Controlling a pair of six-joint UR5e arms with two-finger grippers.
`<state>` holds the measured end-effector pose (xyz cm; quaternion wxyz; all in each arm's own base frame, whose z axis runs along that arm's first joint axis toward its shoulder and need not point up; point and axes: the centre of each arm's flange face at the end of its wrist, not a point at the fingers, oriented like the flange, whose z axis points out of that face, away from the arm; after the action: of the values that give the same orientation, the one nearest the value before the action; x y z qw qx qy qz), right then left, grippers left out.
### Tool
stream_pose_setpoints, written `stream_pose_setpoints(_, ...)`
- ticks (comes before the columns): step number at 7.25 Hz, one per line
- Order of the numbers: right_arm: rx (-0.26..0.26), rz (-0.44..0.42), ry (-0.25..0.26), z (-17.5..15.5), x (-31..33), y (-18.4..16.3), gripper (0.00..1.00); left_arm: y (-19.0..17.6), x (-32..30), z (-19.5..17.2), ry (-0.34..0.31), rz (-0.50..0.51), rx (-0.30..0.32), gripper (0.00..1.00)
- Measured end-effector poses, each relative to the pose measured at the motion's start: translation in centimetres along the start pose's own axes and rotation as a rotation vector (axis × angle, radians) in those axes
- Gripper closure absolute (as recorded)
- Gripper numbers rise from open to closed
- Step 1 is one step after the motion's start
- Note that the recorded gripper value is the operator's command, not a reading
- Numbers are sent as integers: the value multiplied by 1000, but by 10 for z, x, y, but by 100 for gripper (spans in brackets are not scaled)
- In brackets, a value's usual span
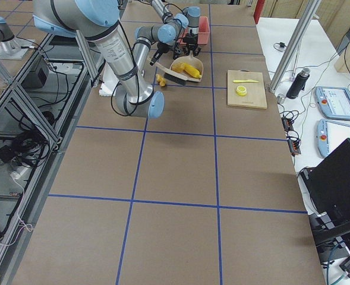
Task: Sweep and dump trash into bin
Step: 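Move the brush back behind the ginger root with the right gripper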
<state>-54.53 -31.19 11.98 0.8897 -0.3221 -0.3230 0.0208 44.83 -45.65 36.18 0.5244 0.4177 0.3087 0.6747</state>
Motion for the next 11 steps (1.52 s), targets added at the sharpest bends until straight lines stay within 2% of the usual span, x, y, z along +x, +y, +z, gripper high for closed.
stream_pose_setpoints(4, -89, -59, 47, 36, 2, 4, 100, -2, 6, -6, -9, 57, 17, 100)
stream_pose_setpoints(5, -105, -61, 51, 34, 5, -1, 100, -5, 7, -8, -10, 72, 22, 100)
stream_pose_setpoints(7, -104, -75, 55, 12, 17, -18, 100, -8, 10, -7, -7, 93, 25, 100)
stream_pose_setpoints(9, -76, -191, 45, -7, 39, -13, 100, -6, 12, -6, -7, 126, 25, 100)
stream_pose_setpoints(11, -23, -396, 57, -5, 93, 11, 100, -1, 15, -5, -4, 138, 22, 100)
